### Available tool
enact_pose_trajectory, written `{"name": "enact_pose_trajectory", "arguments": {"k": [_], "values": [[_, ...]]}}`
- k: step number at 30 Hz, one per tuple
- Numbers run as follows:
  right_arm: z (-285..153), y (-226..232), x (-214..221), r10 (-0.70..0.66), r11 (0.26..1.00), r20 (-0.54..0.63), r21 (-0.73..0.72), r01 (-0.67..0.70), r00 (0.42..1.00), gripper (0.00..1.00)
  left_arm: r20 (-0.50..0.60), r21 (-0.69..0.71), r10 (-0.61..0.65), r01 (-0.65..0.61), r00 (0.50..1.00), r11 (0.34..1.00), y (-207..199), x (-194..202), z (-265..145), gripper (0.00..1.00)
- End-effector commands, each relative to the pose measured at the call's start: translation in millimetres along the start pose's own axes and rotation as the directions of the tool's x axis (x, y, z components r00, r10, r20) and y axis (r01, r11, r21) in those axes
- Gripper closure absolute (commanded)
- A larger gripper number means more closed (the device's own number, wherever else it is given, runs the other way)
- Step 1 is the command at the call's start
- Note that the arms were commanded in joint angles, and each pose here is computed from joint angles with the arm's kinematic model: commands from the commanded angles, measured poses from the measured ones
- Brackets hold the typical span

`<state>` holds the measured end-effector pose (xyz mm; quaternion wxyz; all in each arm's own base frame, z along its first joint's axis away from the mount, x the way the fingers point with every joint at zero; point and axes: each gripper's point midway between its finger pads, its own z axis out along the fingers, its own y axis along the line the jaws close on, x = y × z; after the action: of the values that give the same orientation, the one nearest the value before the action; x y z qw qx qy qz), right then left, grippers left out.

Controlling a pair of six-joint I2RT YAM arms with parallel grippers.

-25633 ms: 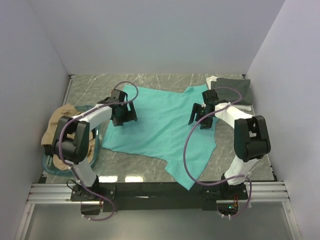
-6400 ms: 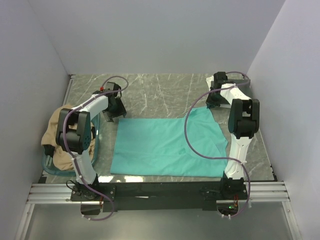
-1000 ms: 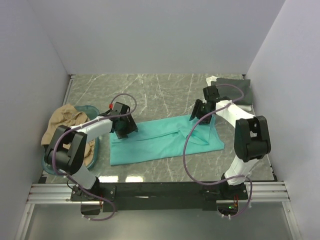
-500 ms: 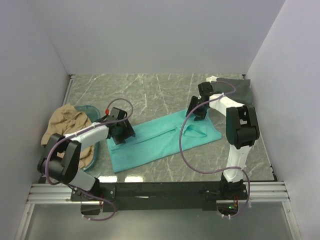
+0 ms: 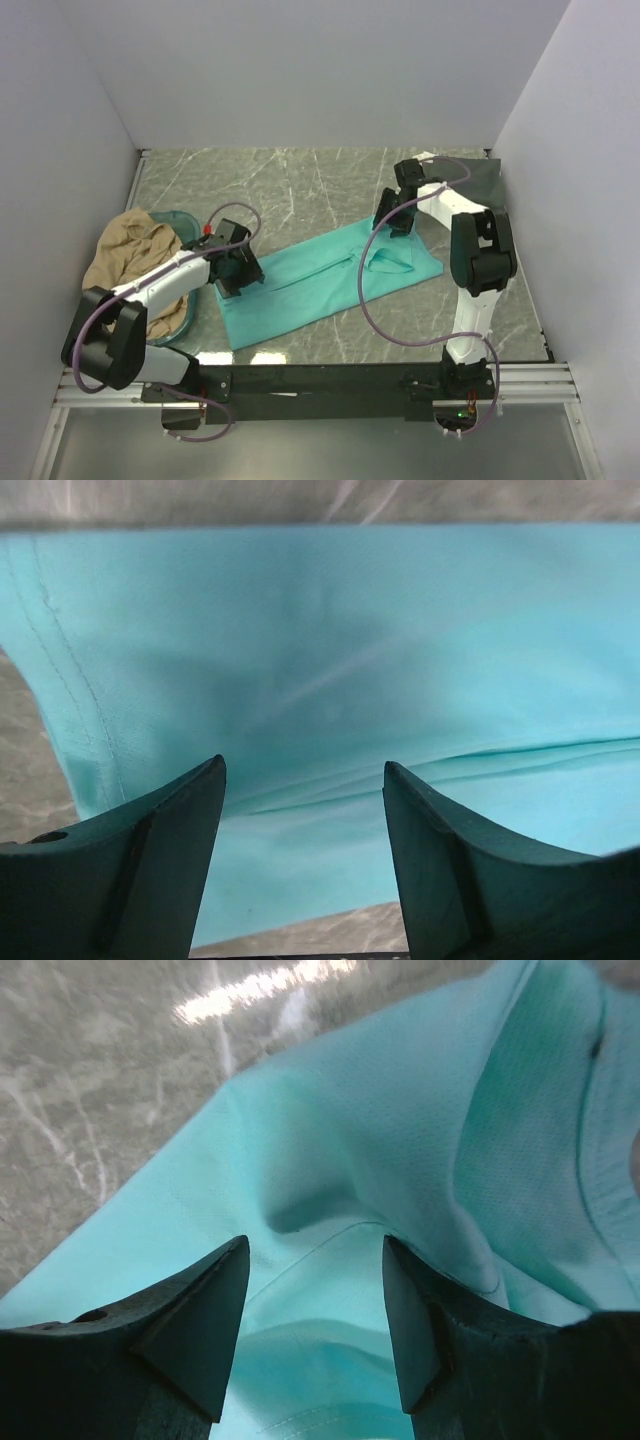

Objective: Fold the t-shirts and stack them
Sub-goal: Fold the tshirt

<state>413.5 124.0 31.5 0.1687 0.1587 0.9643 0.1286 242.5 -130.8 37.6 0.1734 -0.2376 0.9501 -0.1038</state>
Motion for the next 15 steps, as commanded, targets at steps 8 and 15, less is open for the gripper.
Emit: {"name": "enact_pose_trajectory", "arguments": {"k": [8,15], "values": [[-81,26,-37,-0.077,0.996,0.17,-0.041,0.085,0.982,0.37,0.135,0.103,0.068,-0.083,0.988,0.991,-57,-51,-41,0.3],[-75,28,27,-0.128,0.989,0.071,-0.064,0.133,0.989,0.37,0.061,0.145,0.101,-0.109,0.993,0.983,-73,-30,-16,0.3]]}}
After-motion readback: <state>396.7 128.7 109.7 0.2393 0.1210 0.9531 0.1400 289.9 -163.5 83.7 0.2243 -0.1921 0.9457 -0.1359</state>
